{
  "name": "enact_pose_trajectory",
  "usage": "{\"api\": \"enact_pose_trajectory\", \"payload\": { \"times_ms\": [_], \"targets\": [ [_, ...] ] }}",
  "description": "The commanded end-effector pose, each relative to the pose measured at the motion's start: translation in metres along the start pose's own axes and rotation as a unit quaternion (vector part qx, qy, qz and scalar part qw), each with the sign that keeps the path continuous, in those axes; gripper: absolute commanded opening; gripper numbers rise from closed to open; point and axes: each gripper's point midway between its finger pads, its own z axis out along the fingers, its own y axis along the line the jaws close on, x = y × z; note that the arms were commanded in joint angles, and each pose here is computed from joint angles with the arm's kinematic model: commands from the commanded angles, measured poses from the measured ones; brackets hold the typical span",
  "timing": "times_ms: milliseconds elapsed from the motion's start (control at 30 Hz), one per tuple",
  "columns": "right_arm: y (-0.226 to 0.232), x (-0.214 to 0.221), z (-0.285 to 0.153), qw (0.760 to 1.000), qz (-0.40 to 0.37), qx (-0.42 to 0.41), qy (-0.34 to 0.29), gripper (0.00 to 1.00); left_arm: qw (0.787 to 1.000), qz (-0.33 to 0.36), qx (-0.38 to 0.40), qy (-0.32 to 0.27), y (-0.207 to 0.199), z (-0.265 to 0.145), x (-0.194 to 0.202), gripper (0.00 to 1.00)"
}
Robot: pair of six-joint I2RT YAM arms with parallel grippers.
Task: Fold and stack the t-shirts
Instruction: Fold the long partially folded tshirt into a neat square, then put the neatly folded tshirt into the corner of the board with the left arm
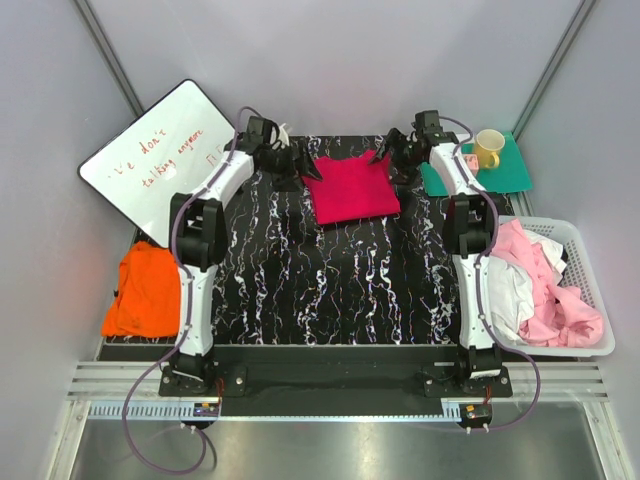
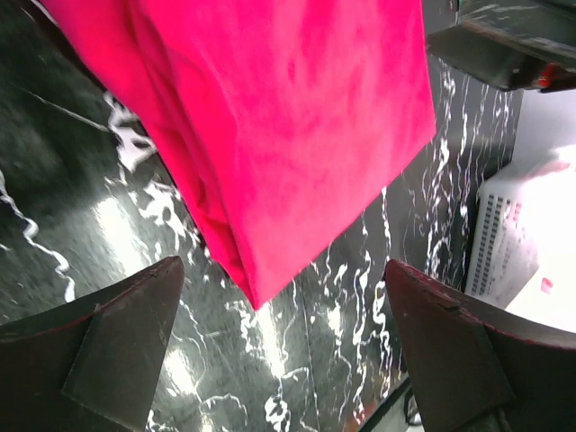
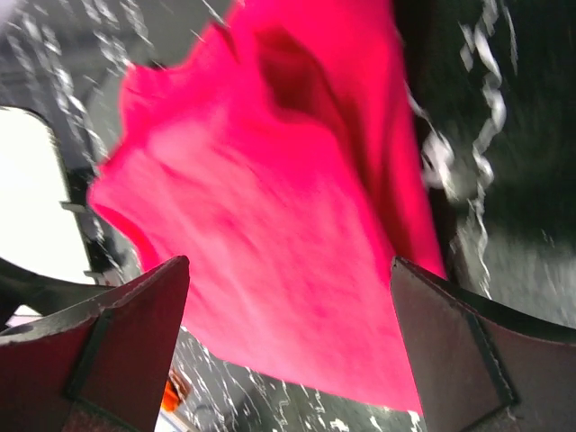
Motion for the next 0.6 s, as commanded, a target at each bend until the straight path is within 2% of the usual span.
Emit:
{"api": "enact_pose_trajectory", "payload": {
  "times_ms": [0,33,67,100,133,233,300,567],
  "targets": [
    [0.045,-0.018,-0.057,0.997,-0.042,-0.038,-0.059,1.00,0.997,0.062,0.053,-0.014,-0.051,-0.022,0.003,0.97],
    [0.045,-0.014,-0.060,0.997,-0.040,-0.039,-0.053,0.98,0.996,0.062,0.061,-0.004,-0.057,-0.019,0.009,0.92],
    [0.045,-0.008,-0.061,0.997,-0.038,-0.041,-0.044,0.96,0.996,0.063,0.064,-0.001,-0.060,-0.017,0.012,0.65],
    [0.040,0.001,-0.065,0.998,-0.031,-0.034,-0.036,0.91,0.996,0.058,0.064,0.001,-0.064,-0.015,0.013,0.52],
    [0.036,0.006,-0.066,0.999,-0.029,-0.028,-0.032,0.90,0.997,0.059,0.047,-0.002,-0.062,-0.010,0.014,0.47],
    [0.021,0.020,-0.071,0.999,-0.026,-0.003,-0.026,0.90,1.000,0.030,-0.003,-0.009,-0.044,-0.002,0.014,0.71],
    [0.014,0.029,-0.073,0.999,-0.024,0.005,-0.019,0.90,1.000,0.008,-0.019,-0.003,-0.035,0.004,0.016,0.78],
    [0.003,0.047,-0.079,1.000,-0.020,0.015,-0.001,0.91,0.996,-0.028,-0.088,-0.015,0.001,0.018,0.016,0.77]
  ]
}}
